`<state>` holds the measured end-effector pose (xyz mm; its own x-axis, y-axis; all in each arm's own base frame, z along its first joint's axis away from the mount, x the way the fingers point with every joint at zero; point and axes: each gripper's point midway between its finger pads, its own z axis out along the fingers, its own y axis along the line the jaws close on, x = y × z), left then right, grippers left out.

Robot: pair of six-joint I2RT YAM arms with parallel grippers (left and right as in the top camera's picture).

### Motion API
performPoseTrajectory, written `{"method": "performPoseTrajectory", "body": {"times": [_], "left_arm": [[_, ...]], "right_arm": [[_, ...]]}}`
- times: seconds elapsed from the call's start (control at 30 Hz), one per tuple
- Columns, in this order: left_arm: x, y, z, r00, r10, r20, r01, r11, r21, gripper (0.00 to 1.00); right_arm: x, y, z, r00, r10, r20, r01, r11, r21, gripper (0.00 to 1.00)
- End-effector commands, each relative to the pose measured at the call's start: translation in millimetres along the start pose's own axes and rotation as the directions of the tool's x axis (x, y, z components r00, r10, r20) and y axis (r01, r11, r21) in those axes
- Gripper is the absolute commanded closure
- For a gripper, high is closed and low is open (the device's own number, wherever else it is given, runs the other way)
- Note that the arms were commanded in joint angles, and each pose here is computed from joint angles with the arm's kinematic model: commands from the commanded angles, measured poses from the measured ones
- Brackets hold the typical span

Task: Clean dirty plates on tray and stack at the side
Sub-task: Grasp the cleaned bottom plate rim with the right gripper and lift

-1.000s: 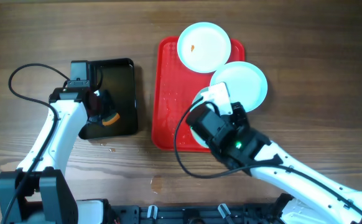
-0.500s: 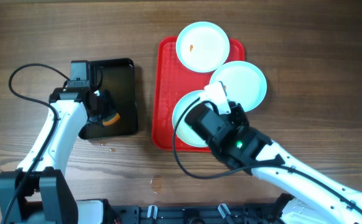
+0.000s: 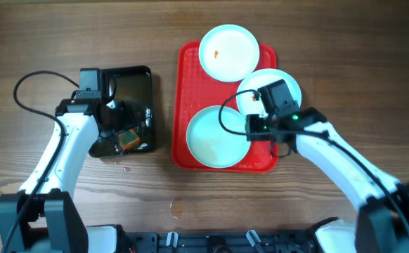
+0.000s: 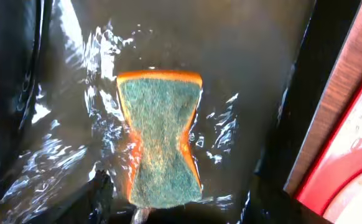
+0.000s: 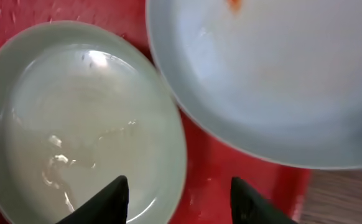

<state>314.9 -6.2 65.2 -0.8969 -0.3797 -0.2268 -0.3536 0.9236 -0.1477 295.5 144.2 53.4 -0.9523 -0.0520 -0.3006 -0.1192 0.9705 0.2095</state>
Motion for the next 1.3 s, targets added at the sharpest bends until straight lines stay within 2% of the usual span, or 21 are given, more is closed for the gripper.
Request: {"method": "performPoseTrajectory", "body": {"times": [0.0,0.1,0.13,0.17,0.2,0.23,0.37,0.47,0.6,0.77,0.87,1.0,1.13,1.27], "left_arm": [[-7.0,-8.5,-14.5,0.999,0.021,0.024,-0.023,0.999,0.045,0.26],[-6.3,-8.5,-19.4,0.999,0.022,0.031,-0.023,0.999,0.047,0.24],[-6.1,-8.5,-20.6,0.999,0.022,0.032,-0.023,0.999,0.048,0.21],[-5.7,-8.3,-20.6,0.999,0.018,0.031,-0.019,0.999,0.047,0.05],[-5.3,-8.2,-20.6,0.999,0.018,0.029,-0.02,0.999,0.047,0.0],[-4.7,-7.9,-20.5,0.999,0.018,0.027,-0.019,0.999,0.045,0.0],[-4.2,-7.7,-20.3,1.0,0.018,0.024,-0.019,0.999,0.044,0.0],[-4.2,-7.7,-20.3,1.0,0.018,0.024,-0.019,0.999,0.044,0.0],[-4.2,-7.7,-20.3,1.0,0.018,0.024,-0.019,0.999,0.044,0.0],[-4.2,-7.7,-20.3,1.0,0.018,0.024,-0.019,0.999,0.044,0.0],[-4.2,-7.7,-20.3,1.0,0.018,0.024,-0.019,0.999,0.044,0.0],[-4.2,-7.7,-20.3,1.0,0.018,0.024,-0.019,0.999,0.044,0.0],[-4.2,-7.7,-20.3,1.0,0.018,0.024,-0.019,0.999,0.044,0.0],[-4.2,-7.7,-20.3,1.0,0.018,0.024,-0.019,0.999,0.044,0.0]], "right_arm": [[27.6,16.0,28.5,0.989,-0.015,-0.149,-0.003,0.993,-0.117,0.49],[32.0,11.1,45.2,0.983,0.016,-0.181,-0.034,0.995,-0.094,0.61],[34.5,9.7,50.3,0.979,0.046,-0.197,-0.064,0.994,-0.084,0.68],[35.8,9.1,52.2,0.977,0.061,-0.204,-0.079,0.994,-0.078,0.79],[35.9,9.3,52.3,0.977,0.059,-0.204,-0.076,0.994,-0.078,0.91],[35.1,8.5,51.9,0.978,0.056,-0.199,-0.071,0.995,-0.073,0.96],[20.8,4.4,33.9,0.991,0.048,-0.122,-0.053,0.998,-0.039,0.96],[-3.5,-9.6,0.3,0.999,0.027,0.034,-0.029,0.997,0.066,0.96],[-24.7,-10.7,-40.8,0.98,-0.037,0.194,0.013,0.992,0.127,0.96],[-40.6,-12.0,-98.9,0.909,-0.149,0.39,0.034,0.958,0.285,0.96],[-45.3,-8.2,-131.1,0.839,-0.26,0.477,0.041,0.906,0.422,0.96],[-45.1,-0.8,-152.6,0.771,-0.401,0.495,0.048,0.811,0.582,0.96],[-47.6,7.4,-171.7,0.698,-0.568,0.436,0.059,0.652,0.756,0.96],[-54.5,16.7,-180.1,0.656,-0.65,0.384,0.06,0.551,0.832,0.96]]}}
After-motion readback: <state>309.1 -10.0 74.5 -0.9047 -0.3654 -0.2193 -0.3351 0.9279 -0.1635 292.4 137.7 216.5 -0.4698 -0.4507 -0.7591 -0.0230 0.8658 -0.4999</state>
